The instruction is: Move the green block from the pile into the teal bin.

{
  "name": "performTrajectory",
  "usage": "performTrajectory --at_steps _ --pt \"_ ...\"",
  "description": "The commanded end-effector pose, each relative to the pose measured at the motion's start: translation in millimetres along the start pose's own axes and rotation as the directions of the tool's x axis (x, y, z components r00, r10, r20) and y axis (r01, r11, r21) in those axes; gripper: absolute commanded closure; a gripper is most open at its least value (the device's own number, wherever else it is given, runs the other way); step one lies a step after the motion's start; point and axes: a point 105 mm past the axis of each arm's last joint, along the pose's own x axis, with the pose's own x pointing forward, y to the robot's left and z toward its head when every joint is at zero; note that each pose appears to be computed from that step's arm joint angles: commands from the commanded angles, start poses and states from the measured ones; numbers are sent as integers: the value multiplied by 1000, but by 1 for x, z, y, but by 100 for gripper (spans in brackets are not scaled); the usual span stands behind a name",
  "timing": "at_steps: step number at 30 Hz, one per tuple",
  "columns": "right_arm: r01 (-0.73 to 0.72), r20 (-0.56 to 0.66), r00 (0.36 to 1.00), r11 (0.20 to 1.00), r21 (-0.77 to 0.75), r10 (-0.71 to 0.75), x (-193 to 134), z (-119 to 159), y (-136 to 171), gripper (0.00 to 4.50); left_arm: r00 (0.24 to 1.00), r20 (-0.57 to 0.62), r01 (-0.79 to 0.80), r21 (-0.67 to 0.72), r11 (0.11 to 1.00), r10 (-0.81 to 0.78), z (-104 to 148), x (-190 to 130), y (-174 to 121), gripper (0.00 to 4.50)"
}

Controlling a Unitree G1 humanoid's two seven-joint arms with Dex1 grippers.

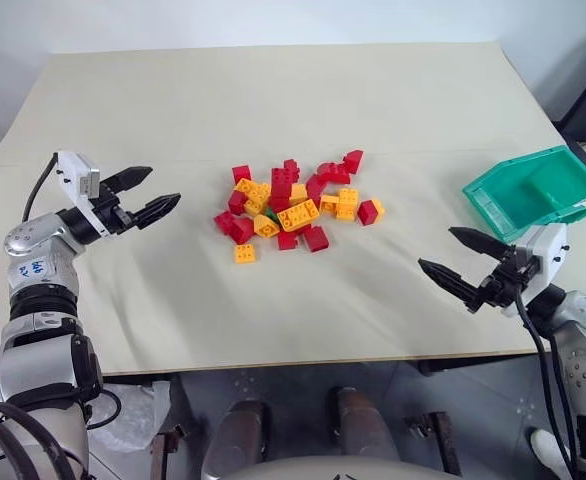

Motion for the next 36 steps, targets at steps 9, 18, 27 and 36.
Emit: performTrajectory --at_steps 9,18,27,36 --pt "-22 34 999 999 -28 23 8 12 -7 2 998 30 -50 34 998 49 17 -10 5 0" --pt "-160 3 987 985 -70 161 36 22 -13 2 1000 -12 4 172 985 -2 23 -42 -20 0" --pt "-386 -151 919 911 -145 365 61 34 -27 2 991 -34 136 171 976 -132 30 -97 -71 0" --pt "-414 -184 906 889 -194 381 82 40 -30 2 995 -4 95 165 982 -96 28 -111 -85 0"
